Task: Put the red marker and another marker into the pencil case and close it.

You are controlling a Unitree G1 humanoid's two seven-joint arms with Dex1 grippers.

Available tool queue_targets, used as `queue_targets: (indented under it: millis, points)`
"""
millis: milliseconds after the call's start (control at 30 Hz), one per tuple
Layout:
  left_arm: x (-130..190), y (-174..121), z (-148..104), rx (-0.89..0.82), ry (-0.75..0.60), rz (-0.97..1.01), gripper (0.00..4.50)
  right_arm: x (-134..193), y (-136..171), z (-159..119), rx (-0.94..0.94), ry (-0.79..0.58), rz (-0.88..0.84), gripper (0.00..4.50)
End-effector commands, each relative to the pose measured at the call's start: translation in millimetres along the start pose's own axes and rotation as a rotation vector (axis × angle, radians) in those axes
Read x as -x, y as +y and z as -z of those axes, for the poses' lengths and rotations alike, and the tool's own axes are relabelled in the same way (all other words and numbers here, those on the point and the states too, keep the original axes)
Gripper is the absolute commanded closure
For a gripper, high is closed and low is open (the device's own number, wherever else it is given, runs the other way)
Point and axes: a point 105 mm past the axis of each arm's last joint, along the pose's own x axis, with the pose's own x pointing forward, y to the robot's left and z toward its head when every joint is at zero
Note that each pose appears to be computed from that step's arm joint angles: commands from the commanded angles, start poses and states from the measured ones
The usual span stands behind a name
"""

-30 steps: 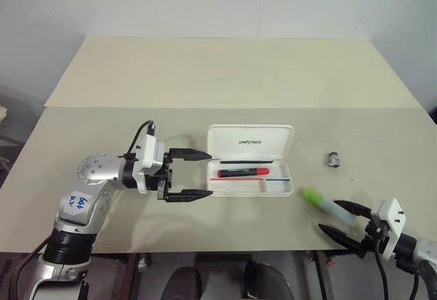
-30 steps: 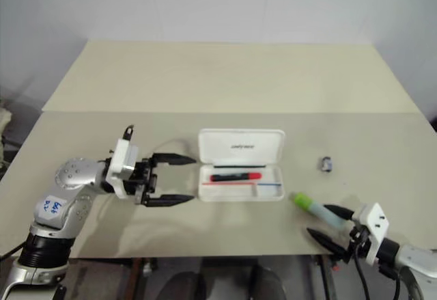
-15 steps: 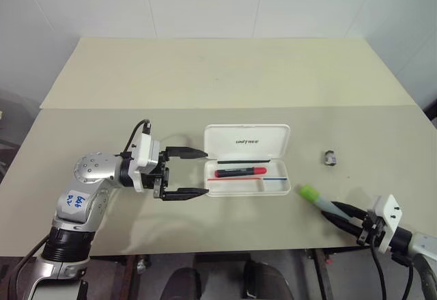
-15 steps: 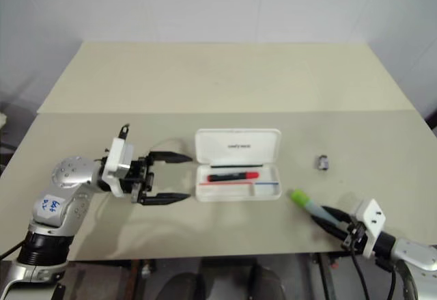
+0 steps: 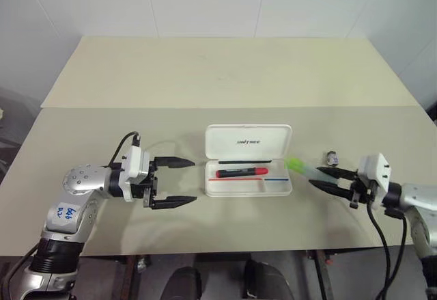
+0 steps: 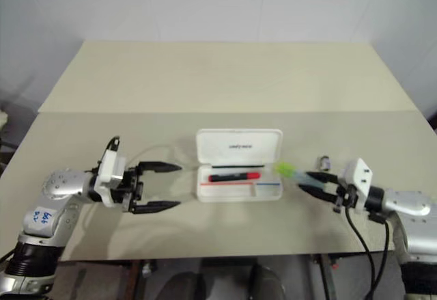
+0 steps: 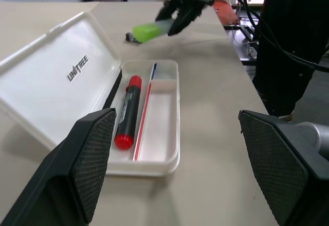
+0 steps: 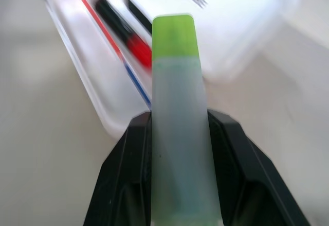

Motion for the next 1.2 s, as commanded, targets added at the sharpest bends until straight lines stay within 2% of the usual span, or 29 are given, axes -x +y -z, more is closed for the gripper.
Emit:
queue_targets:
  millis: [33,167,367,633,1200]
  points:
    - [7.6,-1.3,-1.0,-0.025,0.014,-0.019,0.43,-33.4,11.7,-20.3,0.035,-0.079,-0.151,3.37]
    - [13.9,-4.4,5.7,-0.014,0.041,-0.045,0.43,-71.3,27.9,-32.7,0.019,-0.134,-0.328,3.37]
    - [17.8,-5.1,5.4,-0.017,0.044,-0.08,0.43,-93.9,43.5,-33.9,0.025,-0.129,-0.459,3.37]
    - [15.9,-10.9,5.6,-0.008,0.032,-0.12,0.43,-116.4,45.1,-38.3,0.025,-0.12,-0.487,3.37]
    - [15.6,-15.4,4.3,-0.011,0.025,-0.174,0.43,-138.3,35.1,-32.8,0.104,-0.049,-0.536,3.37]
